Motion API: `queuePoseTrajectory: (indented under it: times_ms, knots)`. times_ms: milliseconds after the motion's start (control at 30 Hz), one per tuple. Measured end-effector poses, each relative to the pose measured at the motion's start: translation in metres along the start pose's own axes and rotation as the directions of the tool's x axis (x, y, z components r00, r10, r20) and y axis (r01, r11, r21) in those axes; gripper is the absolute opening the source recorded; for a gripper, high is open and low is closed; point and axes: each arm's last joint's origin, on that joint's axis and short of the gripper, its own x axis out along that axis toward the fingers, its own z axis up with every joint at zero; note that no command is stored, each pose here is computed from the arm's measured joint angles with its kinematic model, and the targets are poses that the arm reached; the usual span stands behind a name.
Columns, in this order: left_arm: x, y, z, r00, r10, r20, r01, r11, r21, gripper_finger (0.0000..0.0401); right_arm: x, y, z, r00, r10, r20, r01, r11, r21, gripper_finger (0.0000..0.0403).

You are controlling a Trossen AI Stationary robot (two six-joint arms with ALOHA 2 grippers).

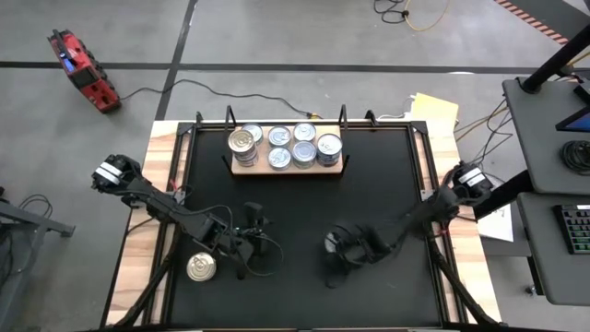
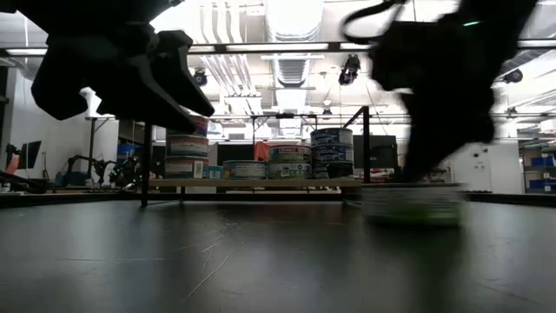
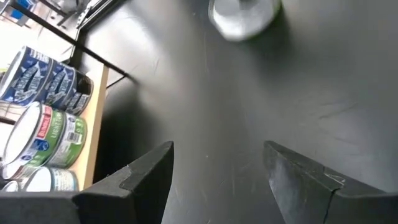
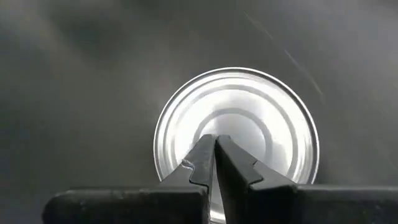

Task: Stack canned seafood by type on shelf
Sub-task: Stack the green tuna can on top of the other green tuna cans on the shelf

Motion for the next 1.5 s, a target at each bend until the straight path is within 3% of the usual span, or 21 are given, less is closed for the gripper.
queuePoseTrajectory:
  times_ms: [133,267,467,700,833,967,1033,1133,1500]
  knots:
    - [0.000,0.000,0.004,0.999,-0.003,0.034,0.004,1.000,-0.029,0.0229,0.010,0.010,0.029,0.983,0.156,0.096,-0.141,0.979,-0.145,0.0013]
    - [0.003,-0.003,0.008,0.996,-0.044,0.076,0.048,0.998,-0.048,0.0229,-0.001,0.021,0.051,0.958,0.243,0.150,-0.201,0.946,-0.253,0.0013]
    - [0.015,-0.012,0.009,0.990,-0.092,0.108,0.099,0.993,-0.062,0.0229,-0.025,0.024,0.059,0.973,0.196,0.119,-0.150,0.936,-0.320,0.0013]
    - [0.046,-0.029,0.014,0.974,-0.031,0.225,0.038,0.999,-0.027,0.0225,-0.027,0.011,0.054,0.998,0.047,0.038,-0.032,0.946,-0.322,0.0013]
    - [0.061,-0.032,0.013,0.964,0.022,0.265,-0.020,1.000,-0.010,0.0177,-0.023,0.005,0.050,1.000,0.005,0.023,0.003,0.945,-0.326,0.0013]
    - [0.073,-0.030,0.007,0.970,0.021,0.242,-0.012,0.999,-0.041,0.0055,-0.019,0.000,0.047,0.999,-0.022,0.034,0.032,0.943,-0.331,0.0013]
    - [0.079,-0.030,0.003,0.975,0.023,0.222,-0.009,0.998,-0.061,0.0016,-0.017,-0.002,0.045,0.999,-0.032,0.029,0.040,0.947,-0.320,0.0013]
    - [0.083,-0.033,-0.001,0.977,0.016,0.211,-0.002,0.998,-0.066,0.0021,-0.011,-0.003,0.043,0.999,-0.012,0.051,0.026,0.959,-0.282,0.0013]
    - [0.088,-0.039,-0.007,0.980,-0.019,0.198,0.036,0.996,-0.083,0.0001,0.017,-0.011,0.043,0.969,0.211,0.127,-0.184,0.963,-0.195,0.0013]
